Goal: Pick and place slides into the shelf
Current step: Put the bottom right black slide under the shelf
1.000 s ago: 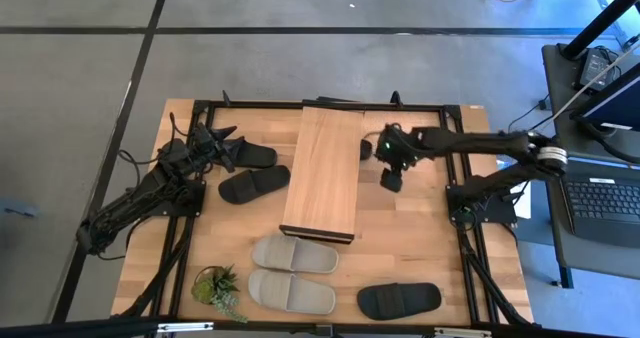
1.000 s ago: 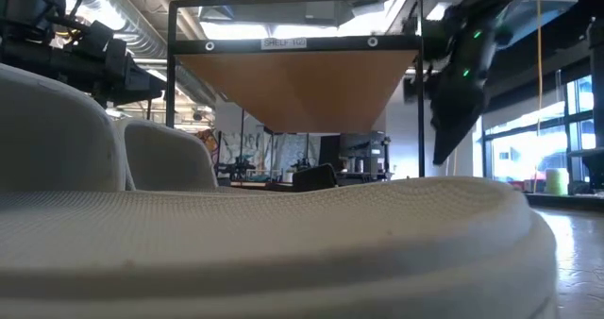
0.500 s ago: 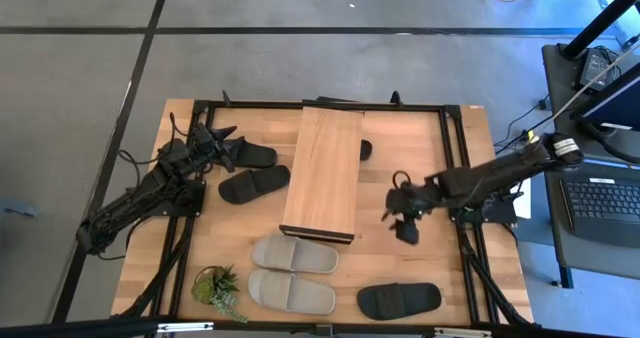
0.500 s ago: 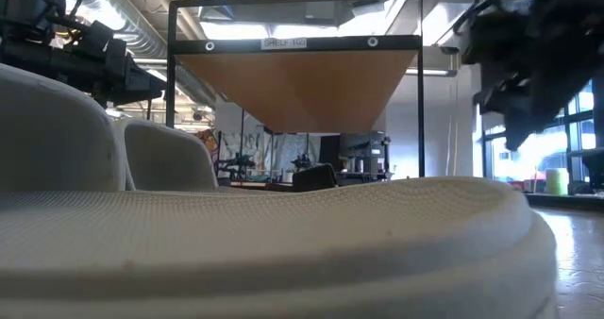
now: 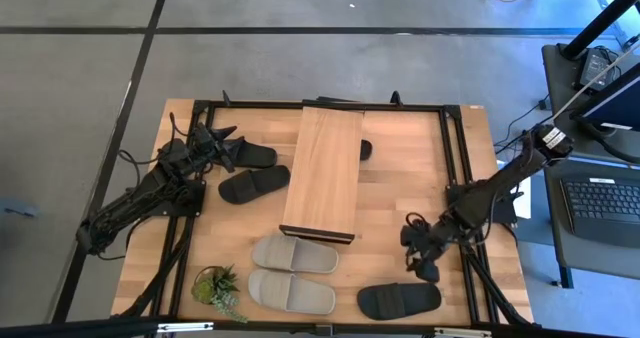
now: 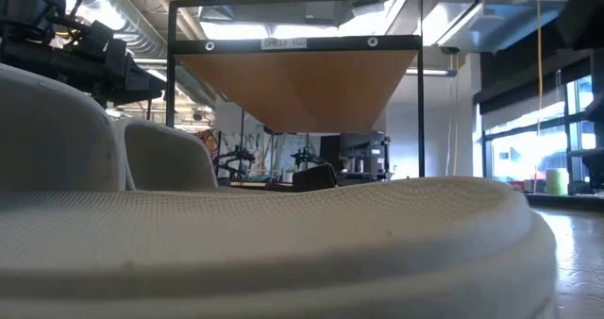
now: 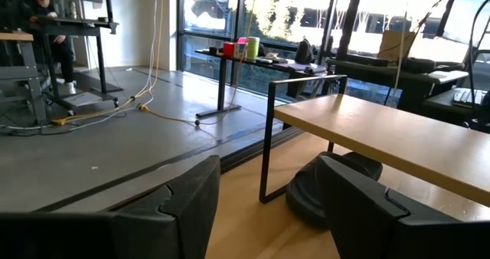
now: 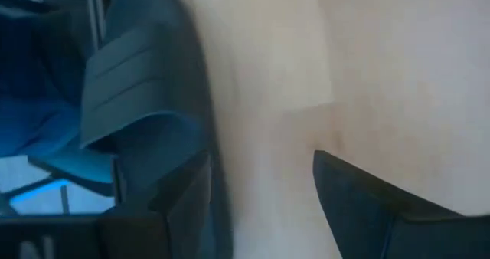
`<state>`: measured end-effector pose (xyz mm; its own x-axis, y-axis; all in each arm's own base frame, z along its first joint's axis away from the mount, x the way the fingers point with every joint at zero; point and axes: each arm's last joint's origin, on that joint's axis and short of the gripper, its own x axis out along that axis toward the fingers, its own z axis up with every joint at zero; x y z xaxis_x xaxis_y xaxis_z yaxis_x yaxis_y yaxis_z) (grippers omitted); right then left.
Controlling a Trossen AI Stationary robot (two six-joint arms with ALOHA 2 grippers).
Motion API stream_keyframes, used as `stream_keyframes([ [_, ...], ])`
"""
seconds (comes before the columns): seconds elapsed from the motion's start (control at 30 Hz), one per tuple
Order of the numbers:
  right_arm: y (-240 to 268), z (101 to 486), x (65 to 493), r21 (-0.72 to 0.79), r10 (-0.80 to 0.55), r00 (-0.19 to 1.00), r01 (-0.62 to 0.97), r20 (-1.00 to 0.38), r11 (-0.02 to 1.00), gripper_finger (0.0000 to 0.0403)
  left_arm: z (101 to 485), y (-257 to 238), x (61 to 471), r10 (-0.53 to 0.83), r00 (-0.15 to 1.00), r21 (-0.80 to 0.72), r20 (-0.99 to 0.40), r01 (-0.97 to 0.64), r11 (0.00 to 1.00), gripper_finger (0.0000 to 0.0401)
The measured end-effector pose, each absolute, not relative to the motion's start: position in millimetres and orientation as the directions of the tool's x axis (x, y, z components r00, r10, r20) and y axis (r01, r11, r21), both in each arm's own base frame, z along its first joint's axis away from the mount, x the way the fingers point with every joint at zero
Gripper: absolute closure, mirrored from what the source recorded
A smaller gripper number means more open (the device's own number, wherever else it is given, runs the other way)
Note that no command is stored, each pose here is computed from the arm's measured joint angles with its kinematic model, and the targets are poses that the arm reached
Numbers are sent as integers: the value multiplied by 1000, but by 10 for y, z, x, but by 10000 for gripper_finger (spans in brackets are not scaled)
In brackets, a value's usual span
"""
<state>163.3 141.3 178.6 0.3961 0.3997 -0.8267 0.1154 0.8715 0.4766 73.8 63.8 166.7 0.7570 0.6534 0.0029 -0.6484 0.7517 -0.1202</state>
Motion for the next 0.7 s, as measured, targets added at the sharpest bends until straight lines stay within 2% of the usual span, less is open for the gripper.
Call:
stream_keyframes([
  [0.13, 1530, 1763, 1628, 496, 433, 404, 63, -806, 866, 175, 1667, 638, 738, 653, 757, -120, 3, -648, 752, 193],
  [0.23, 1577, 1718, 1654, 463, 397, 444, 48, -804, 885, 175, 1667, 638, 738, 654, 757, -120, 3, -649, 752, 193],
  [0.37, 1647, 1628, 1698, 384, 373, 464, -76, -803, 920, 175, 1667, 638, 738, 654, 757, -120, 3, -649, 752, 193],
  [0.53, 1744, 1521, 1775, 293, 393, 479, -271, -785, 917, 175, 1667, 638, 738, 654, 757, -120, 3, -649, 752, 193],
  [0.7, 1811, 1475, 1843, 302, 422, 508, -304, -751, 903, 175, 1667, 638, 738, 654, 757, -120, 3, -649, 751, 193],
])
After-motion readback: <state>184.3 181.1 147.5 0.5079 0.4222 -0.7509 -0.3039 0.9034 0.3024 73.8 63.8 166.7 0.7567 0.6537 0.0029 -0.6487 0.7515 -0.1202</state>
